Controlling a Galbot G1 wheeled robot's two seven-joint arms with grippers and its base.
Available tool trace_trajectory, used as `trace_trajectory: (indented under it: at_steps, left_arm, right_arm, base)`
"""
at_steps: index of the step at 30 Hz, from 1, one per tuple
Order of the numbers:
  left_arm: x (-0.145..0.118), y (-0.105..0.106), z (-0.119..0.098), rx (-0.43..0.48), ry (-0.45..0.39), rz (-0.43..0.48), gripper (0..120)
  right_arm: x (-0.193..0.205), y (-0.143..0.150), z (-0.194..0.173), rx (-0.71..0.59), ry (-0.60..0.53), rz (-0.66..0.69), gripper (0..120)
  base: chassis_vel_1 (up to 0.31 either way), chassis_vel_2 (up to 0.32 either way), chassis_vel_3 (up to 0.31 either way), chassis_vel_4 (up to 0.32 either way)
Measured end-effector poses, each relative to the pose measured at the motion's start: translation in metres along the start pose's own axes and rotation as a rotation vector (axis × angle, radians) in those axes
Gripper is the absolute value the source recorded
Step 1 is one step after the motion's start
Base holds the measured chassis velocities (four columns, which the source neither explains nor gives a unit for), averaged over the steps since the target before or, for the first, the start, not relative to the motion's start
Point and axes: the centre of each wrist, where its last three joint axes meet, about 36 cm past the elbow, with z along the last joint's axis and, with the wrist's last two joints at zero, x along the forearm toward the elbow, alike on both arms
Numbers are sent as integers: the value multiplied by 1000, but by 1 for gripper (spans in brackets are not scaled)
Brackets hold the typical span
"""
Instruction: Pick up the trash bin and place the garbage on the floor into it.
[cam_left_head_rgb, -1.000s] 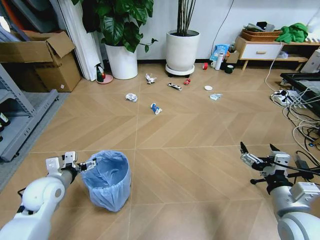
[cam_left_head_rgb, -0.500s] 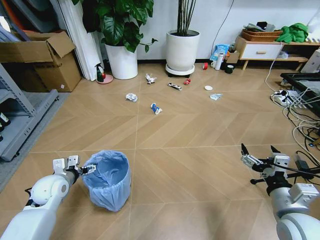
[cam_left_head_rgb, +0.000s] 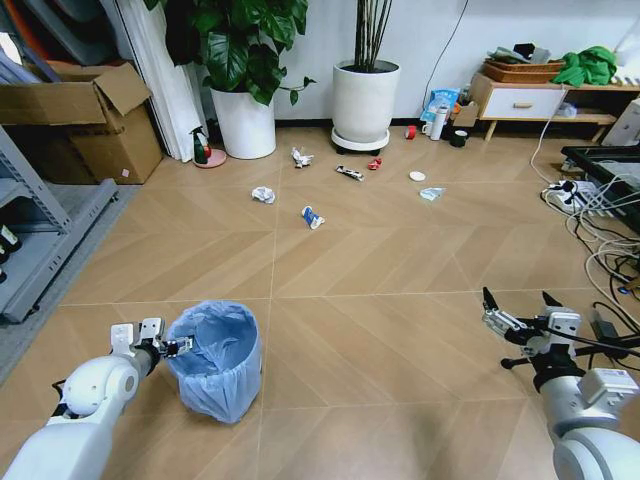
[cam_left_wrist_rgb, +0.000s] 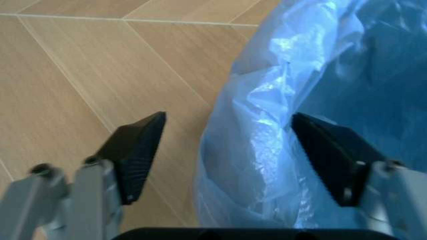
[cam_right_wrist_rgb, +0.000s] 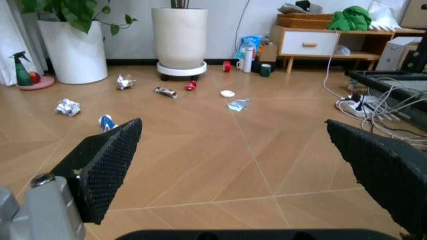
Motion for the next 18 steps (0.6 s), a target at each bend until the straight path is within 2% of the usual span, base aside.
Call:
trace_trajectory:
  at_steps: [1, 3, 5, 8, 11, 12, 13, 15, 16, 18]
  left_arm:
    - [0, 0, 0, 0, 0, 0, 72]
    - [-2, 1, -1, 0, 2, -2, 62]
    - [-3, 1, -1, -1, 2, -2, 60]
    - [-7, 1, 0, -7, 10, -4, 45]
    - [-7, 1, 0, -12, 13, -3, 38]
    - [-7, -1, 0, -19, 14, -2, 30]
    - [-7, -1, 0, -19, 14, -2, 30]
    - [-6, -3, -1, -25, 9, -2, 20]
    - [-6, -3, -1, -25, 9, -2, 20]
    - [-5, -4, -1, -30, 5, -5, 11]
  right_arm:
    - [0, 0, 0, 0, 0, 0, 100]
    - [0, 0, 0, 0, -2, -1, 100]
    - [0, 0, 0, 0, -2, -1, 100]
    - [0, 0, 0, 0, -4, -3, 100]
    - [0, 0, 0, 0, -6, -3, 100]
    - [-1, 0, -1, 1, -9, -4, 100]
    - [-1, 0, -1, 1, -9, -4, 100]
    - [-1, 0, 0, 2, -12, -3, 100]
    - [-1, 0, 0, 2, -12, -3, 100]
    - [-2, 1, 1, 5, -11, -3, 100]
  base:
    - [0, 0, 0, 0]
    - [0, 0, 0, 0]
    - [0, 0, 0, 0]
    - [0, 0, 0, 0]
    - [0, 0, 0, 0]
    - [0, 0, 0, 0]
    - [0, 0, 0, 0]
    - [0, 0, 0, 0]
    - [0, 0, 0, 0]
    - [0, 0, 0, 0]
